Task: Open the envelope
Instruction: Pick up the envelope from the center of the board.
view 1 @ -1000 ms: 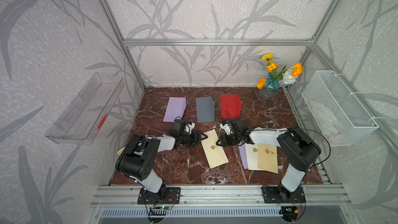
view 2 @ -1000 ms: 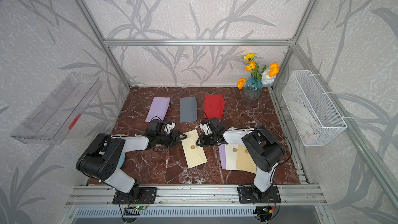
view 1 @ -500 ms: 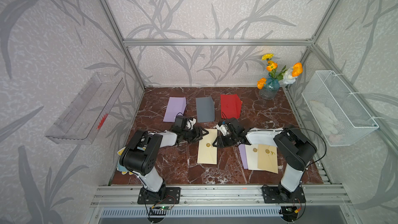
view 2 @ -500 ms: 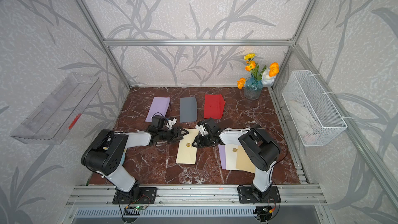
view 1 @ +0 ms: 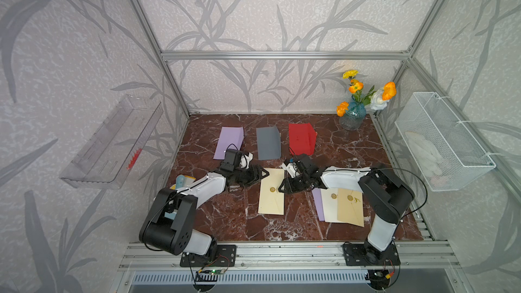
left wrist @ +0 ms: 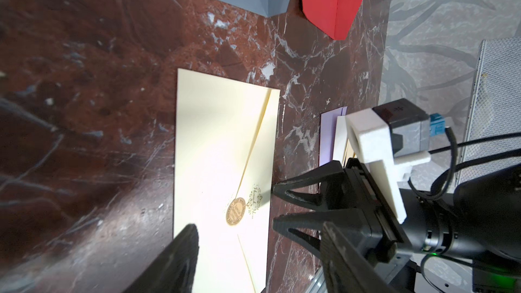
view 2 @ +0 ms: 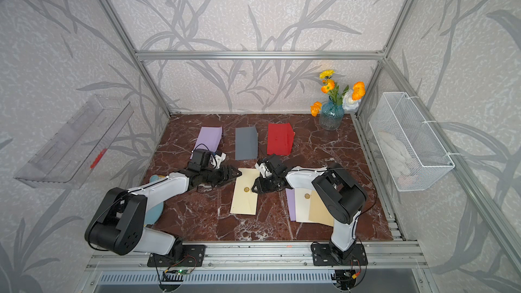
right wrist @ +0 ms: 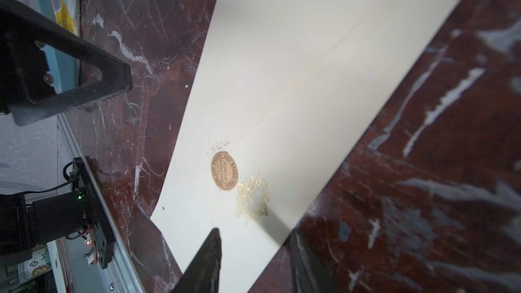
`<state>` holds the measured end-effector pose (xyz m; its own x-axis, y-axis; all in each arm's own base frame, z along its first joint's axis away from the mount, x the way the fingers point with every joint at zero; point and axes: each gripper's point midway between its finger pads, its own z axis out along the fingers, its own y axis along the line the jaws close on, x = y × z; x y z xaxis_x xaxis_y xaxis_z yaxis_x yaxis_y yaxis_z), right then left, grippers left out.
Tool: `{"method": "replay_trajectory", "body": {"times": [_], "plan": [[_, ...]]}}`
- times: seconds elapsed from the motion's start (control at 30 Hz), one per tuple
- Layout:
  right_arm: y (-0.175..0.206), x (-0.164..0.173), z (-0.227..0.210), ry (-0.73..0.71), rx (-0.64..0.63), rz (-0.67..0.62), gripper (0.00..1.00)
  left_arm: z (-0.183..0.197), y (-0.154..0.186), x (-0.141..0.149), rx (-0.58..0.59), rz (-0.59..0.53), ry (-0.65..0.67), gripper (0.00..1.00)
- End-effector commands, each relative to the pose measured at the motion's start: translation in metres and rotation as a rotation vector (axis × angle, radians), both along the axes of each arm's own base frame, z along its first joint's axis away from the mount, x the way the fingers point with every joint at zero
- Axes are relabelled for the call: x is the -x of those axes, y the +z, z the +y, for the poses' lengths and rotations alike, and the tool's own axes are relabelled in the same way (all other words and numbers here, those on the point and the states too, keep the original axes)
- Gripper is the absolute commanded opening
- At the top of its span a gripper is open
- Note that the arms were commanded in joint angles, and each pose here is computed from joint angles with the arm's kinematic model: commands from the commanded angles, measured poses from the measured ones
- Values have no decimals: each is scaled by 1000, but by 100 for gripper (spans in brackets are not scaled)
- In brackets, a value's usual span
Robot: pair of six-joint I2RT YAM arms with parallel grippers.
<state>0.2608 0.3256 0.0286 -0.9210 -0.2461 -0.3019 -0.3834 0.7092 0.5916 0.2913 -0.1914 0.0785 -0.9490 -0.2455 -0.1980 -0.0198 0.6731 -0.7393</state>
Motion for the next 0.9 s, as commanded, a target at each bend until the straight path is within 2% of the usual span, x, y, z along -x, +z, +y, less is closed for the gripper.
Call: {"method": "replay_trajectory", "body": {"times": [0.0,0.27,0.6,0.87], "plan": [[15,-8,5,9,3,-47,41,10,-15,23,-44,69,9,69],[18,-1,25,83,-33,-31,40,15,-15,49,-11,124,42,69],[-22,12,21,89,-4,42,40,16,-23,90,81,255,83,71],[-37,19,16,72,0,77,40,20,-36,120,102,356,105,72]]}}
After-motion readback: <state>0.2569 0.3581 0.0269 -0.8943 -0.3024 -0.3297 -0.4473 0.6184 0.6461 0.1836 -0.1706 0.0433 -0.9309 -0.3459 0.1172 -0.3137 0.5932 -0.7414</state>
